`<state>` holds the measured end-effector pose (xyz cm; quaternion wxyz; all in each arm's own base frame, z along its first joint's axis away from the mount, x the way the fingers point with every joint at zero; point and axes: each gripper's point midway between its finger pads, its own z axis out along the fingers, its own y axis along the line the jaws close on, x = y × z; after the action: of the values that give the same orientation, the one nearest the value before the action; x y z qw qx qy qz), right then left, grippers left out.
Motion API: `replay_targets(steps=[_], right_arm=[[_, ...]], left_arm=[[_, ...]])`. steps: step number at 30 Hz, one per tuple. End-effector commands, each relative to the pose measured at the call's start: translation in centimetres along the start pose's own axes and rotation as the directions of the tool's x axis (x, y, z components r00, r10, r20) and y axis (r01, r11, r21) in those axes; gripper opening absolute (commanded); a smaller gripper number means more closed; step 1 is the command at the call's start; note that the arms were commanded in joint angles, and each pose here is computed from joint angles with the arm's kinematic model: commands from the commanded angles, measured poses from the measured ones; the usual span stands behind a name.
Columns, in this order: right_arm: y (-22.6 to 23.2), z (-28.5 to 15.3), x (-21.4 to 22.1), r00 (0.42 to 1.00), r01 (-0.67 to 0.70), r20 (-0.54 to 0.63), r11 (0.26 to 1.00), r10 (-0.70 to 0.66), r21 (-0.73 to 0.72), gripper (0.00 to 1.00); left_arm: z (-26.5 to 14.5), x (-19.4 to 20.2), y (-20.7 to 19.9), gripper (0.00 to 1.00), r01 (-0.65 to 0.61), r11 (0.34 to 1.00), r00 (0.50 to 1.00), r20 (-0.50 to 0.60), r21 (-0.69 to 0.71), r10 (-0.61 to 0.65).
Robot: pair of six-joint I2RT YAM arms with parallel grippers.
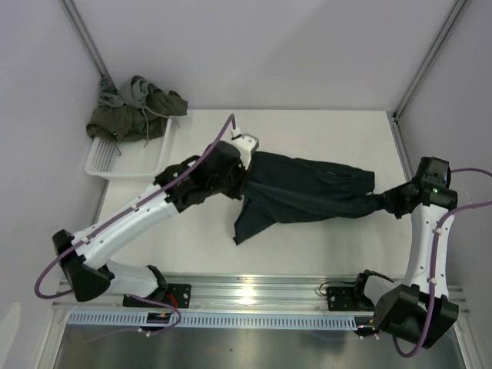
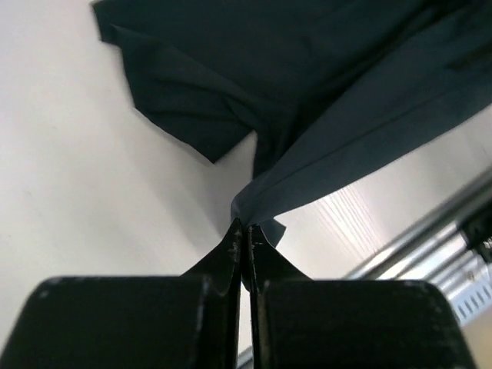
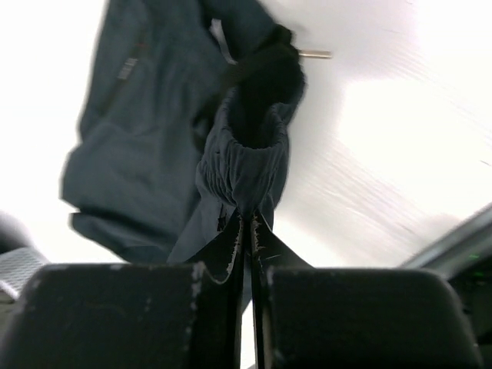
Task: Fold and stack the shorts
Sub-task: Fold the shorts
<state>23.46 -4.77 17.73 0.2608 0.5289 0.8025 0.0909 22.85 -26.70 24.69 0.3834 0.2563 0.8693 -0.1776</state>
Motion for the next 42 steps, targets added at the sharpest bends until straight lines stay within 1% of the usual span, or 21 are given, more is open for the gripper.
replay_targets(steps=[1,2,4,8,14,17,22,24,25,27,29,31,32,34,35,36,37,38,39,41,42], right_arm=[[3.4,-0.5,-1.9,0.996,-0.081,0.015,0.993,0.083,-0.088,0.0],[3.7,0.3,-2.2,0.995,-0.103,-0.001,0.992,0.103,-0.076,0.0],[4.8,0.8,-3.1,0.993,-0.117,0.008,0.988,0.118,-0.096,0.0],[6.5,2.9,-4.8,0.99,-0.141,-0.002,0.987,0.141,-0.081,0.0],[9.5,4.1,-7.5,0.987,-0.156,0.018,0.983,0.159,-0.091,0.0],[10.9,5.6,-8.5,0.987,-0.155,0.023,0.984,0.158,-0.086,0.0],[12.9,10.6,-9.2,0.991,-0.136,-0.013,0.988,0.136,-0.075,0.0],[14.5,11.9,-10.0,0.993,-0.117,-0.006,0.987,0.117,-0.114,0.0],[14.9,13.5,-9.8,0.994,-0.105,-0.027,0.988,0.103,-0.117,0.0],[16.8,14.8,-10.6,0.997,-0.078,-0.006,0.98,0.078,-0.181,0.0],[18.9,16.5,-10.8,0.999,-0.049,-0.008,0.964,0.049,-0.259,0.0],[20.0,18.8,-10.4,0.999,-0.035,-0.036,0.958,0.026,-0.286,0.0],[21.4,18.9,-10.7,1.0,0.0,-0.029,0.946,-0.009,-0.325,0.15],[22.5,19.7,-10.3,0.998,0.028,-0.048,0.932,-0.049,-0.362,0.64],[22.5,20.1,-10.3,0.997,0.044,-0.037,0.934,-0.061,-0.355,0.97],[23.0,20.1,-10.7,0.997,0.069,0.0,0.929,-0.074,-0.365,1.0],[23.4,19.3,-11.0,0.996,0.092,0.018,0.919,-0.092,-0.383,1.0],[23.4,18.8,-11.1,0.992,0.123,0.035,0.915,-0.118,-0.384,0.99],[23.1,18.3,-11.4,0.991,0.137,0.051,0.92,-0.127,-0.368,0.99],[22.6,16.3,-12.0,0.98,0.194,0.103,0.915,-0.168,-0.353,0.99],[21.3,16.3,-11.6,0.98,0.2,0.088,0.926,-0.181,-0.321,1.0]], left_arm=[[1.3,-3.4,3.1,0.0,-0.041,0.992,0.999,0.012,-0.119,0.043],[1.8,-3.8,4.6,0.0,-0.035,0.983,0.999,0.008,-0.18,0.037],[3.8,-4.1,5.6,0.0,-0.044,0.974,0.999,-0.029,-0.221,0.038],[6.9,-6.0,7.4,0.0,-0.034,0.971,0.999,-0.022,-0.236,0.029],[9.3,-9.7,10.2,0.0,0.014,0.965,1.0,0.031,-0.261,-0.006],[10.7,-10.4,11.4,0.0,0.028,0.966,0.999,0.028,-0.256,-0.021],[12.9,-12.5,12.8,0.0,0.025,0.964,0.999,0.039,-0.263,-0.015],[14.8,-11.7,13.8,0.0,0.021,0.959,1.0,0.002,-0.281,-0.021],[14.7,-12.7,14.2,0.0,0.027,0.957,0.999,0.025,-0.288,-0.02],[15.7,-12.9,14.7,0.0,0.031,0.957,0.999,0.024,-0.289,-0.025],[17.5,-12.3,15.6,0.0,0.04,0.954,0.999,0.009,-0.296,-0.039],[18.8,-11.9,16.2,0.0,0.043,0.953,0.999,-0.01,-0.3,-0.048],[19.3,-11.3,16.7,0.0,0.046,0.949,0.998,-0.024,-0.311,-0.056],[20.3,-10.6,17.3,0.06,0.054,0.947,0.997,-0.042,-0.317,-0.071],[20.6,-10.5,17.6,0.11,0.06,0.945,0.996,-0.042,-0.322,-0.078],[20.6,-10.4,18.0,0.34,0.081,0.939,0.994,-0.039,-0.333,-0.099],[20.6,-10.1,18.4,0.5,0.091,0.934,0.993,-0.043,-0.345,-0.112],[20.4,-10.2,18.7,0.78,0.11,0.927,0.991,-0.035,-0.359,-0.131],[20.2,-10.0,19.2,0.88,0.122,0.918,0.989,-0.032,-0.378,-0.145],[19.1,-10.3,19.7,0.94,0.131,0.904,0.988,-0.019,-0.408,-0.152],[18.8,-10.4,19.5,0.95,0.135,0.904,0.988,-0.016,-0.406,-0.155]])
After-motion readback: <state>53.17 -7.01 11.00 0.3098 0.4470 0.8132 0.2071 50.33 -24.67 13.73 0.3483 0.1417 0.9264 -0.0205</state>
